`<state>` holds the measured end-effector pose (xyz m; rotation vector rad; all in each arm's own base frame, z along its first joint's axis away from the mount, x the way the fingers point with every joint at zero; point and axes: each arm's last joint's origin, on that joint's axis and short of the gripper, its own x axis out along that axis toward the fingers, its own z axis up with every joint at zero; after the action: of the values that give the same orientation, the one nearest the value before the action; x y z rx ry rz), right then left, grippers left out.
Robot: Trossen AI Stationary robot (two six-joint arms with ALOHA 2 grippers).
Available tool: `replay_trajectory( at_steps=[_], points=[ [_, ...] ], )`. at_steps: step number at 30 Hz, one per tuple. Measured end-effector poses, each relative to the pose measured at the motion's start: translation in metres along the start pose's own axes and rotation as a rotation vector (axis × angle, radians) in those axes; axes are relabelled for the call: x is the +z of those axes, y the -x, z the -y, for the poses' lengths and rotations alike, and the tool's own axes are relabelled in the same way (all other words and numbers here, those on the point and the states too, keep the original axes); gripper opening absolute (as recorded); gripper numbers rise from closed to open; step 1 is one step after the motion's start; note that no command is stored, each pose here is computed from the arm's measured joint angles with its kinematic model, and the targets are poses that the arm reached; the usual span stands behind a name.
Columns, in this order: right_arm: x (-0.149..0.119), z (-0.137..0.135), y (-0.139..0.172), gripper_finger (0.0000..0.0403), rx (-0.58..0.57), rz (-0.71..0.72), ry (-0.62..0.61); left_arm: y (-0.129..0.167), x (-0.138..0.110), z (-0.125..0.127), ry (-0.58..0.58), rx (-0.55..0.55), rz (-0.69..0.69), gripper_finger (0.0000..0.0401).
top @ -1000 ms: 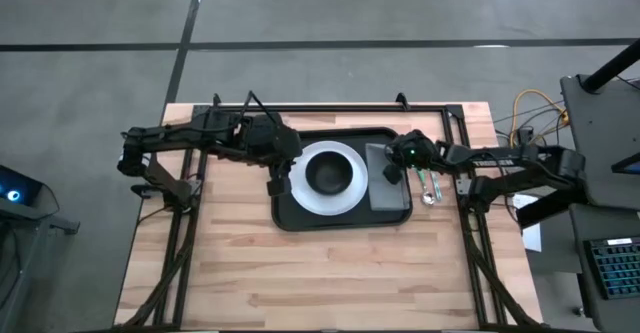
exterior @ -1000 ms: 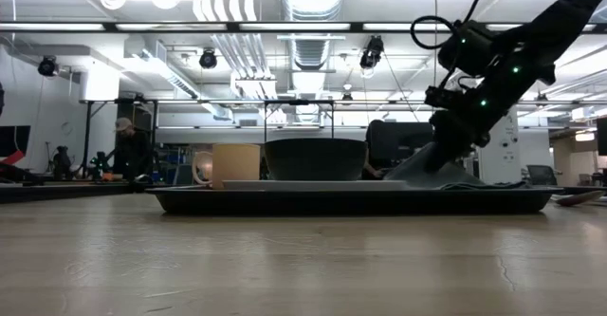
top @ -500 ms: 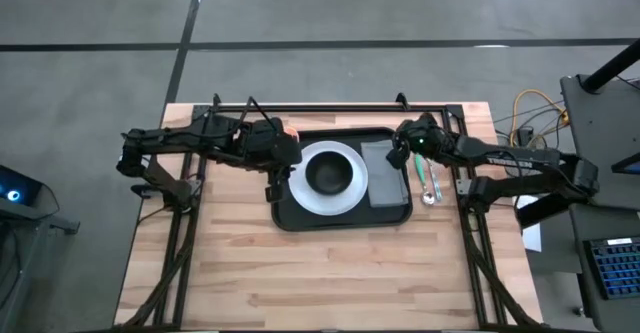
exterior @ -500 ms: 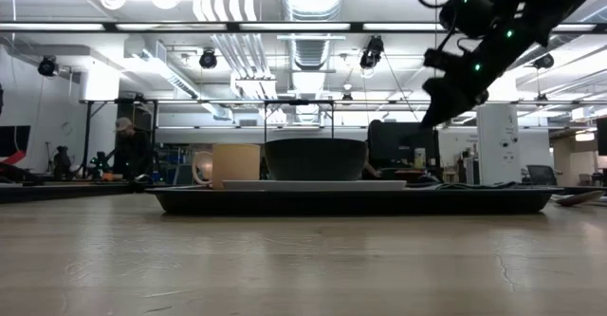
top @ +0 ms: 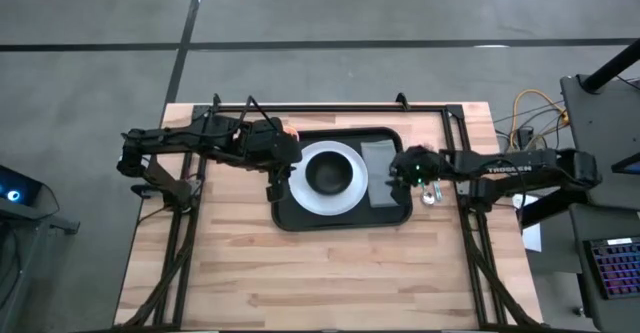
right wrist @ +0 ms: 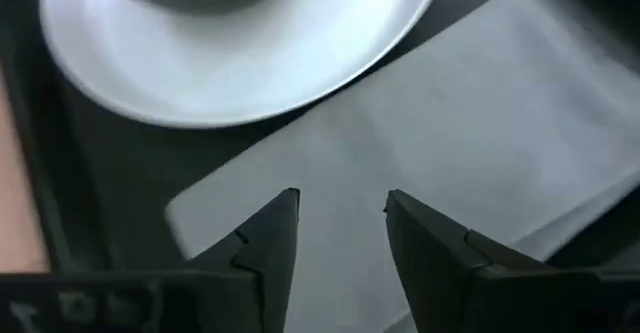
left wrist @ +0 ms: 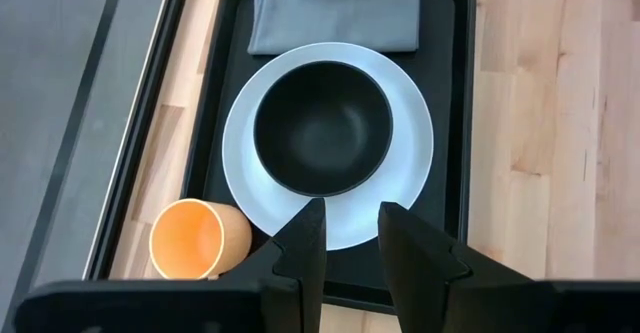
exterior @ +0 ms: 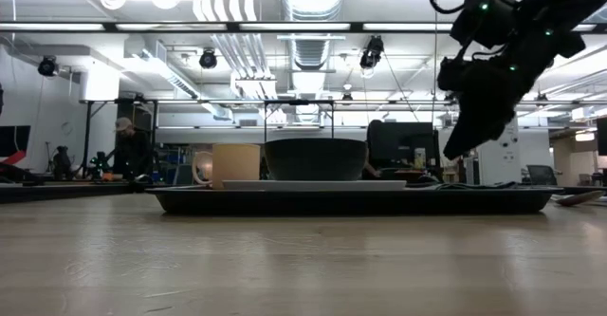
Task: Set up tray
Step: Put the gray napkin on the black tray to the right of the white plate, then put the white fork on top of the gray napkin
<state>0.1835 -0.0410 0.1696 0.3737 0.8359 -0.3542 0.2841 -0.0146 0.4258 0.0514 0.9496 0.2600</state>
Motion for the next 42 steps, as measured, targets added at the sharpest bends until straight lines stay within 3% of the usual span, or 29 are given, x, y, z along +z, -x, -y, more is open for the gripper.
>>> replay_trajectory(
  at_steps=[6,14,32,42],
  points=[
    [-0.014,-0.014,-0.006,0.0128,0.054,-0.014,0.008,0.0,0.0,0.0,0.0,0.001,0.0,0.0076],
    [-0.029,-0.014,-0.023,0.0123,0.064,-0.029,-0.008,0.0,0.0,0.0,0.001,0.002,0.002,0.0076],
    [-0.013,-0.025,-0.061,0.0123,0.031,-0.099,0.054,0.0,0.001,0.0,0.002,0.002,0.005,0.0076],
    [-0.001,-0.026,-0.034,0.0123,0.054,-0.031,0.06,0.002,-0.001,0.004,0.012,-0.011,-0.002,0.0076]
  ],
)
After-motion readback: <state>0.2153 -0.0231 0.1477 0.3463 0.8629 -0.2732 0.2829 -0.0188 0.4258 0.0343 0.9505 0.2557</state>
